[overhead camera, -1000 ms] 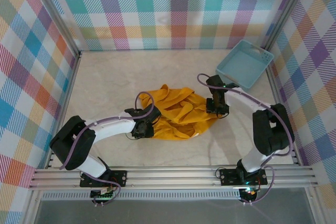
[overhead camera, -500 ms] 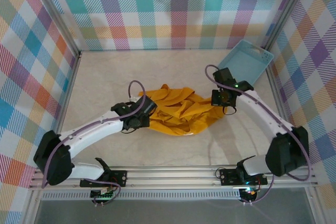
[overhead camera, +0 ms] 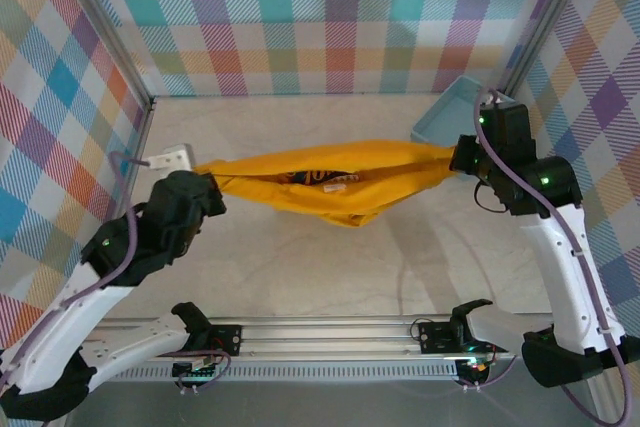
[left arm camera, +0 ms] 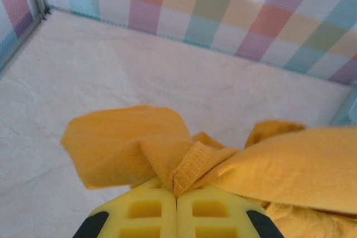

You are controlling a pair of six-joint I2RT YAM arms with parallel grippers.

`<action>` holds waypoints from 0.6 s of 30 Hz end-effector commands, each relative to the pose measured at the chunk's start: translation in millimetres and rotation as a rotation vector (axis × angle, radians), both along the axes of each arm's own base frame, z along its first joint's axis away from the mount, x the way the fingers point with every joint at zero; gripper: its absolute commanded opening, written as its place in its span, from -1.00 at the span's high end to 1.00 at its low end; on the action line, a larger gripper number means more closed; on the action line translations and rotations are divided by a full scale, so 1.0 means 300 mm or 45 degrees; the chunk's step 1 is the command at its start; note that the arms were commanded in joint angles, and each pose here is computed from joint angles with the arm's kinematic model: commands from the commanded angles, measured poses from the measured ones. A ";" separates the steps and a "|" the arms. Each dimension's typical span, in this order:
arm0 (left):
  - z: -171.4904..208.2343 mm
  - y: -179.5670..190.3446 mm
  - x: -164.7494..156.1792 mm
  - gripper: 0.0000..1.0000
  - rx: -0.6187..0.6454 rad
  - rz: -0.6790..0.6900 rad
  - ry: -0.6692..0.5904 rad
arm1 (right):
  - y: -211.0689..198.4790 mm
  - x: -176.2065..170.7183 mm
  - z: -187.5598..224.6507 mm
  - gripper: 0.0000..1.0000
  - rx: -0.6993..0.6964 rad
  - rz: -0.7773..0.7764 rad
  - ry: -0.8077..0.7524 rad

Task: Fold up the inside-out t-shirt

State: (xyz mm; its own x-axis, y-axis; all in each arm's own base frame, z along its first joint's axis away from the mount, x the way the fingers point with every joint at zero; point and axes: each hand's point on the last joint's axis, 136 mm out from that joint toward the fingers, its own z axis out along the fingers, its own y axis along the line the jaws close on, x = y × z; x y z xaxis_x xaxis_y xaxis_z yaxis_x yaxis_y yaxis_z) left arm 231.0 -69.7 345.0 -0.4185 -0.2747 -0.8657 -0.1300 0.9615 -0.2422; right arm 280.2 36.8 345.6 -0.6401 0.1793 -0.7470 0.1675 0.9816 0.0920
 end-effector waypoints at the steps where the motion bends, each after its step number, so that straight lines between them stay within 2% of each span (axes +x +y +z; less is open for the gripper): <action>1: -0.149 0.034 0.057 0.98 0.213 0.099 0.195 | 0.055 0.011 -0.198 0.93 0.043 0.041 0.251; 3: -0.271 0.057 0.099 1.00 0.258 0.174 0.405 | 0.107 0.069 -0.322 0.92 0.079 0.071 0.355; 6: -0.475 0.064 0.155 1.00 0.157 0.191 0.694 | 0.153 0.156 -0.519 0.92 0.087 0.079 0.511; 8: -0.554 0.070 0.176 1.00 0.110 0.189 0.791 | 0.159 0.202 -0.625 0.87 0.084 0.061 0.591; 11: -0.627 0.055 0.199 1.00 0.093 0.154 0.896 | 0.169 0.249 -0.728 0.54 0.072 0.084 0.651; 12: -0.646 0.046 0.206 1.00 0.104 0.133 0.926 | 0.172 0.256 -0.740 0.36 0.060 0.112 0.656; 15: -0.679 0.030 0.217 1.00 0.114 0.102 0.972 | 0.189 0.245 -0.721 0.03 0.030 0.206 0.624; 18: -0.687 0.033 0.222 1.00 0.126 0.107 0.968 | 0.207 0.204 -0.698 -0.09 0.083 0.238 0.591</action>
